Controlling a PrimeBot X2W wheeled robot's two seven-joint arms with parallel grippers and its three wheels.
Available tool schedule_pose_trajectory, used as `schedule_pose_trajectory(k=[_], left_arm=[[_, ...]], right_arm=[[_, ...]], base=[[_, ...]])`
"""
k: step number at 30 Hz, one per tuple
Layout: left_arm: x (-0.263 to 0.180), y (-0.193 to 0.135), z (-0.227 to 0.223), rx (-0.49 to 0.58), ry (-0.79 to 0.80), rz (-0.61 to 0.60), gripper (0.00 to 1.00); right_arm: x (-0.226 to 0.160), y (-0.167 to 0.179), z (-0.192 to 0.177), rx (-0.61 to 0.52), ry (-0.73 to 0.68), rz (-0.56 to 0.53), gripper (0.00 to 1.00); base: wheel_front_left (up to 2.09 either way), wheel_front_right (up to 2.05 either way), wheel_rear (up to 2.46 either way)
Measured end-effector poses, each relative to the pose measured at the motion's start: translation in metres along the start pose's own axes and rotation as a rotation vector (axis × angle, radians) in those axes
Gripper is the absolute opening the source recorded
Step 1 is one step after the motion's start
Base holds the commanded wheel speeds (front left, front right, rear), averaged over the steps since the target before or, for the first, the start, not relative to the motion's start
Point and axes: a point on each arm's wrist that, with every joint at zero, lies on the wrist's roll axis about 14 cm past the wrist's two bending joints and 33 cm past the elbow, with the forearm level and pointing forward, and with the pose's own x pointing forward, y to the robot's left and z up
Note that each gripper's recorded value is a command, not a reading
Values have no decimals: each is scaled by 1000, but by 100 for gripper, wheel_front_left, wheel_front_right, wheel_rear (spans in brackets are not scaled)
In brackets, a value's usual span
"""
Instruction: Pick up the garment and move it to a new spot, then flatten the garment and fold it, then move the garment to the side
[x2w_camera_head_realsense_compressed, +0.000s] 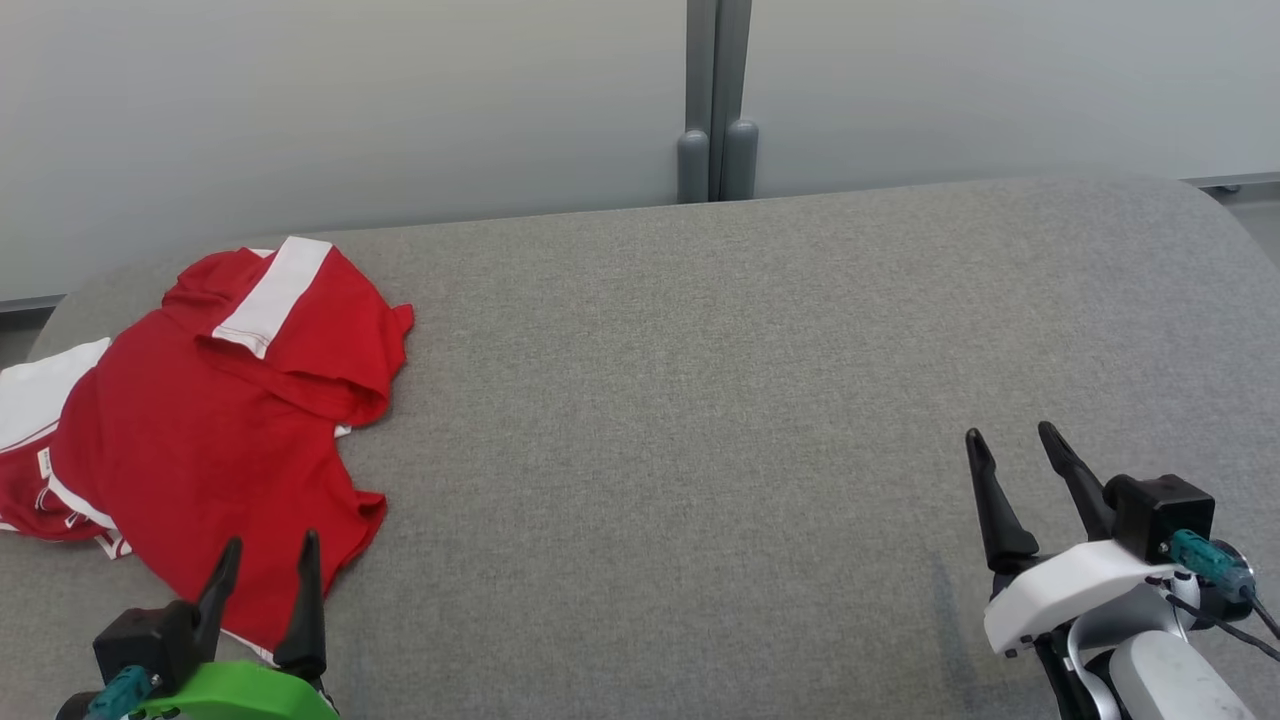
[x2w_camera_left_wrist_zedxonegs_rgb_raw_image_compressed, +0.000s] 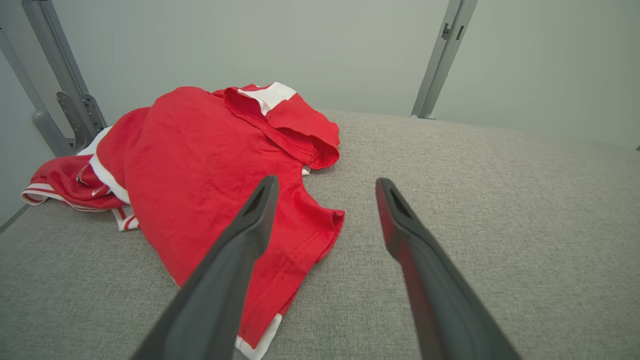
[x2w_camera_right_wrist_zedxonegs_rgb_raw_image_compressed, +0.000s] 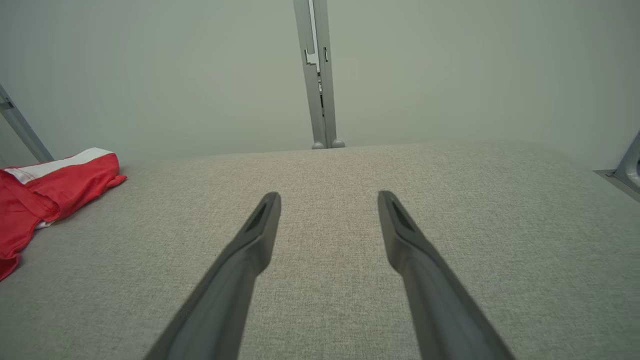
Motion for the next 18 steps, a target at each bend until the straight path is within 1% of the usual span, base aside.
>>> schedule_pose_trajectory(k=[6, 18], left_arm=[[-2, -1, 1, 74, -15, -7, 100], [-4, -10, 3, 233, -47, -56, 100]], right_arm=[[-5, 5, -2, -66, -11, 22, 100], [-10, 13, 5, -251, -66, 73, 100]], base=[[0, 0, 0], [0, 0, 0]])
